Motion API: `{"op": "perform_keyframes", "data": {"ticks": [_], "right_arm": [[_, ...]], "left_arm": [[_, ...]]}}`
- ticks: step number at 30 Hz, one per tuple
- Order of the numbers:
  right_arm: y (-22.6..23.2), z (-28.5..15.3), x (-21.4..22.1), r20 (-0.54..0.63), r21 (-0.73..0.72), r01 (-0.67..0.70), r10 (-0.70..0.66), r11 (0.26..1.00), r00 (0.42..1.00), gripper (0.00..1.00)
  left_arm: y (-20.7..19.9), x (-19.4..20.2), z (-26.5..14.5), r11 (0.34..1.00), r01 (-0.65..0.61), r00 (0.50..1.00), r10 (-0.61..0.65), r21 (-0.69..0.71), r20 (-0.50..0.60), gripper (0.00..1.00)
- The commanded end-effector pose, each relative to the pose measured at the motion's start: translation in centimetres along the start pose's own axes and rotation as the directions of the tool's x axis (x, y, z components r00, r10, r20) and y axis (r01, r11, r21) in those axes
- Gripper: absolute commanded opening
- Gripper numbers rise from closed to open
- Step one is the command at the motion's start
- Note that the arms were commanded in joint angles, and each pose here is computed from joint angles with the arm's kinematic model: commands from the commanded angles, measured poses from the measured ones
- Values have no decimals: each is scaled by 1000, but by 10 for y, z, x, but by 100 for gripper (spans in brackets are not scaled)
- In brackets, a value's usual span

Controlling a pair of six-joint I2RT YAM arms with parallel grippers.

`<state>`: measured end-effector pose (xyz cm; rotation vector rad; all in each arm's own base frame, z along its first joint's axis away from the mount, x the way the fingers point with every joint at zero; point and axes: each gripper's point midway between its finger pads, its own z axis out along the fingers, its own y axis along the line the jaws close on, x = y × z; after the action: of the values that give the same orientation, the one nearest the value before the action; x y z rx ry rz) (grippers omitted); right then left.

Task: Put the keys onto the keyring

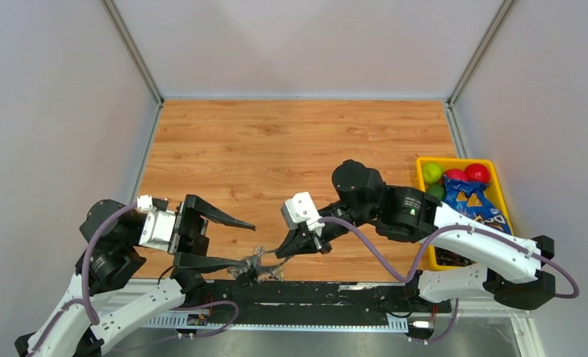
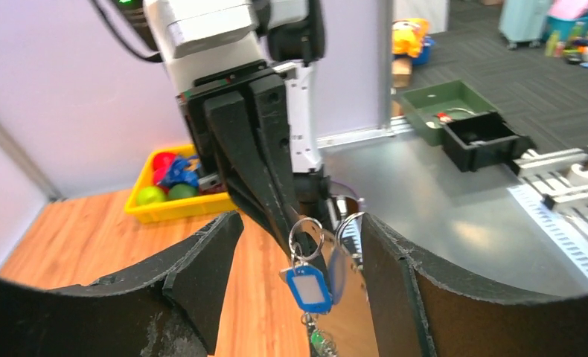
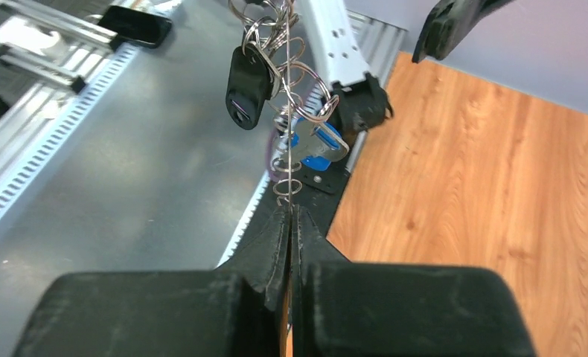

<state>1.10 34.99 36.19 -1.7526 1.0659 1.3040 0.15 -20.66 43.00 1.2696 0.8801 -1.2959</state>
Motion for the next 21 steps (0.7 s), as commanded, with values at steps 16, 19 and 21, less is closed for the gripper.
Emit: {"op": "perform_keyframes", "data": {"ticks": [16,19,21], "right_arm": [[-129,-48,54,-302,629,43,193,776,934,0],[-159,-67,81,-379,732,94,289,675,879,0],[-177,-83,104,-415,787,126,367,604,832,0]], "left_arm": [[72,19,-57,816,-80,997,70,-573,-41,79],[81,31,-63,782,-73,997,42,-620,-64,79],[85,38,-64,773,-65,997,26,-631,-71,79]]}}
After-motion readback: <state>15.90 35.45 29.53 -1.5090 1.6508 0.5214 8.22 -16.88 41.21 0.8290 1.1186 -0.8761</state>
